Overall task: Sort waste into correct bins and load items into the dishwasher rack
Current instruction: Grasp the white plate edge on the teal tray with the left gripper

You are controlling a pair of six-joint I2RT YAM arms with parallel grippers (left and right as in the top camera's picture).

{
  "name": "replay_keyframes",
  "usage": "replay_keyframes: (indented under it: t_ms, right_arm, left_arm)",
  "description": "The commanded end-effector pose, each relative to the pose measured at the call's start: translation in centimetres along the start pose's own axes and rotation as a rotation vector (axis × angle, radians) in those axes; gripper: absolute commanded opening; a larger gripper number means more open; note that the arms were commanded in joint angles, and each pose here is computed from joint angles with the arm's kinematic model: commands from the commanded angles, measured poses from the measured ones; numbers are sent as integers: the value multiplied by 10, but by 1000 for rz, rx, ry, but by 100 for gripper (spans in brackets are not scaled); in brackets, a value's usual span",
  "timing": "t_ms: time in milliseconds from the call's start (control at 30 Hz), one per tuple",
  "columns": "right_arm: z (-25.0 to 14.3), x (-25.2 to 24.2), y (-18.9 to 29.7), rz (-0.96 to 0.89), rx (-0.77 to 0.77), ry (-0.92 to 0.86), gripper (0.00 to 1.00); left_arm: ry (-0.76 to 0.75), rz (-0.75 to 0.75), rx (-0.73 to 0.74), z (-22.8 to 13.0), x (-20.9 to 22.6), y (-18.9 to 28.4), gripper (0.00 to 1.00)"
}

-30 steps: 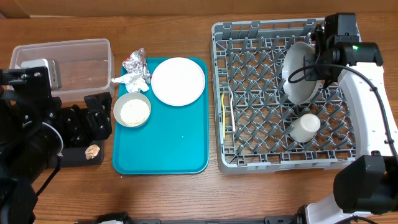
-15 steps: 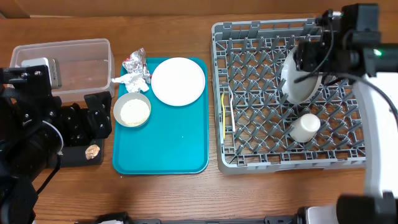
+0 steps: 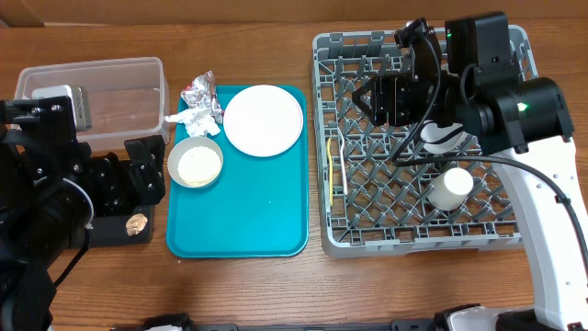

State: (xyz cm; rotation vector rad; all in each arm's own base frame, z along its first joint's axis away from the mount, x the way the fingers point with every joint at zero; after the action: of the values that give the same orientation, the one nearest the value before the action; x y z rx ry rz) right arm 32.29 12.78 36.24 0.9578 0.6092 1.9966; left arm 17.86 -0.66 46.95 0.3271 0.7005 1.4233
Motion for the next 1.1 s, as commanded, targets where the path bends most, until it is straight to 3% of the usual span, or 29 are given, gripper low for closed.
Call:
replay_keyframes:
  t_ms: [0,267,433,633,733,833,867,900,933,1067]
  right_arm:
    - [-5,5,2,19,24,-50,75]
    - [-17,5,2,4,84,-59,74]
    - [-17,3,2,-13,80,-56,74]
    - [-18,3,2,-15,88,-63,74]
    - [-19,3,2,-16,90,-64,74]
    - [-20,3,2,-17,95,-66,74]
    - [-20,2,2,-21,95,-66,74]
    - [-20,2,2,-24,94,-66,74]
    - [-19,2,2,-24,94,-66,74]
    - [-20,2,2,-24,96,-67,73]
  left_arm:
    - [42,-6,-11,2,-1,1,100]
    - [94,-30,-9,4,-3,-1,100]
    - [123,10,226,-19,7,-33,100]
    - [101,26,560,-54,25,-112,86]
    - [91,-79,661,-73,7,-160,79]
    - [168,32,695,-87,1,-204,80]
    - [197,61,694,-90,0,-216,76]
    - [248,75,698,-94,-3,-232,63]
    - [285,89,703,-96,-4,-241,57]
    - [435,154,714,-109,-7,-304,48]
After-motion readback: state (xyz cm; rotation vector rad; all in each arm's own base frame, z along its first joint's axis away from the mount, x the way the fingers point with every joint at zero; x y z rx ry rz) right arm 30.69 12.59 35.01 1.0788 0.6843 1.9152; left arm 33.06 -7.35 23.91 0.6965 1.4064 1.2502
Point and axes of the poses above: each gripper's point midway between its finger pads, its own y axis back along the fingers, its own x axis along the line the jaws close on, z = x × y, the point moved 6 cm from there along y, back along the fingers
